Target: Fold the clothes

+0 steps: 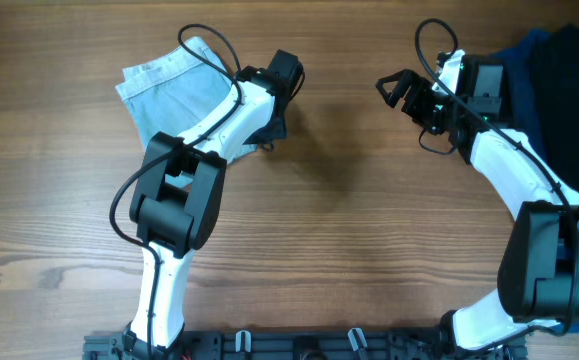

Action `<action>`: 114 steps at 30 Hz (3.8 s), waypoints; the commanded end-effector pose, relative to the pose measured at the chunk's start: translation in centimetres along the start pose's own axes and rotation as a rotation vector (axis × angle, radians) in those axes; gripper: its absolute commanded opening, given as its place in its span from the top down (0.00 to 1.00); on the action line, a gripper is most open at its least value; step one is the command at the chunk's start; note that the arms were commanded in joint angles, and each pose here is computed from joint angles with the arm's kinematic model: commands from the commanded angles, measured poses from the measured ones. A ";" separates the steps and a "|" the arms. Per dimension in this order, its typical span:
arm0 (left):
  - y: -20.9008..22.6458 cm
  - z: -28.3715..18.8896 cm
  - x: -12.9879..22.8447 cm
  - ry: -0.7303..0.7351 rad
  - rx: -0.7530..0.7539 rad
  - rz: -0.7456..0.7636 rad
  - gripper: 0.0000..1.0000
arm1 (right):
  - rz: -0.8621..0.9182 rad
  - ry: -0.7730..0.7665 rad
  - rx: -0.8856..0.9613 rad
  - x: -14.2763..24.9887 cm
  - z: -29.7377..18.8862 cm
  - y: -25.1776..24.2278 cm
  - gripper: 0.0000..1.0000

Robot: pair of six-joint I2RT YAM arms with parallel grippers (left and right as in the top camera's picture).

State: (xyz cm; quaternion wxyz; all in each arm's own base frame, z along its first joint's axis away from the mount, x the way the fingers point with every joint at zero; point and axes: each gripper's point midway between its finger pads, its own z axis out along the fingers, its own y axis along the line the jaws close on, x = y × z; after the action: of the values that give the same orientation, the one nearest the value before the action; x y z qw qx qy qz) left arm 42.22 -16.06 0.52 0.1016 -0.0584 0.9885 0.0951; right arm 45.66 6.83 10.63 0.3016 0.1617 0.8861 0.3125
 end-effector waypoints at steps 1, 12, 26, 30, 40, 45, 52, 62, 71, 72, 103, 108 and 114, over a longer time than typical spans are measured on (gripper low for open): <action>2.3 1.3 2.0 0.059 -0.137 0.046 0.96 | -0.016 -0.007 0.005 -0.1 -0.1 0.1 0.01; 0.8 -4.5 0.7 0.073 0.069 0.057 0.37 | -0.017 -0.007 0.005 -0.1 -0.1 0.1 0.01; 21.1 -8.7 -2.3 0.116 0.267 -0.380 0.06 | -0.017 -0.007 0.004 -0.1 -0.1 0.1 0.01; 21.9 -3.7 -0.5 0.164 0.253 -0.414 0.07 | -0.017 -0.007 0.005 -0.1 -0.1 0.1 0.01; 21.2 4.5 5.0 0.211 0.232 -0.445 0.14 | -0.017 -0.007 0.004 -0.1 -0.1 0.1 0.00; 21.0 5.2 6.5 0.242 0.228 -0.446 0.92 | -0.017 -0.007 0.004 -0.1 -0.1 0.1 0.01; 21.5 4.1 3.9 0.168 0.239 -0.442 0.96 | -0.017 -0.007 0.004 -0.1 -0.1 0.1 0.00; 25.8 -2.5 -4.6 -0.156 0.132 -0.386 0.96 | -0.017 -0.007 0.004 -0.1 -0.1 0.1 0.00; 30.1 -3.4 -7.9 -0.332 -0.093 -0.360 0.96 | -0.017 -0.007 0.004 -0.1 -0.1 0.1 0.01; 30.6 -3.5 -8.0 -0.341 -0.120 -0.365 0.96 | -0.017 -0.007 0.004 -0.1 -0.1 0.1 0.01; 35.6 -5.8 -11.0 -0.529 0.036 -0.618 0.96 | -0.017 -0.007 0.004 -0.1 -0.1 0.1 0.00; 23.6 -1.5 -7.4 -0.235 0.557 -0.560 0.96 | -0.017 -0.007 0.004 -0.1 -0.1 0.1 0.01; 19.2 3.4 -7.9 -0.232 0.581 -0.483 0.96 | -0.017 -0.007 0.004 -0.1 -0.1 0.1 0.01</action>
State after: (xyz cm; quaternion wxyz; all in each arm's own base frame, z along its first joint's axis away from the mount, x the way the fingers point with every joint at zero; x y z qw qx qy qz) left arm 47.45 6.42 4.50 0.2593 -0.2577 0.9147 -0.1719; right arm 45.66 6.79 10.61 0.3018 0.1621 0.8864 0.3115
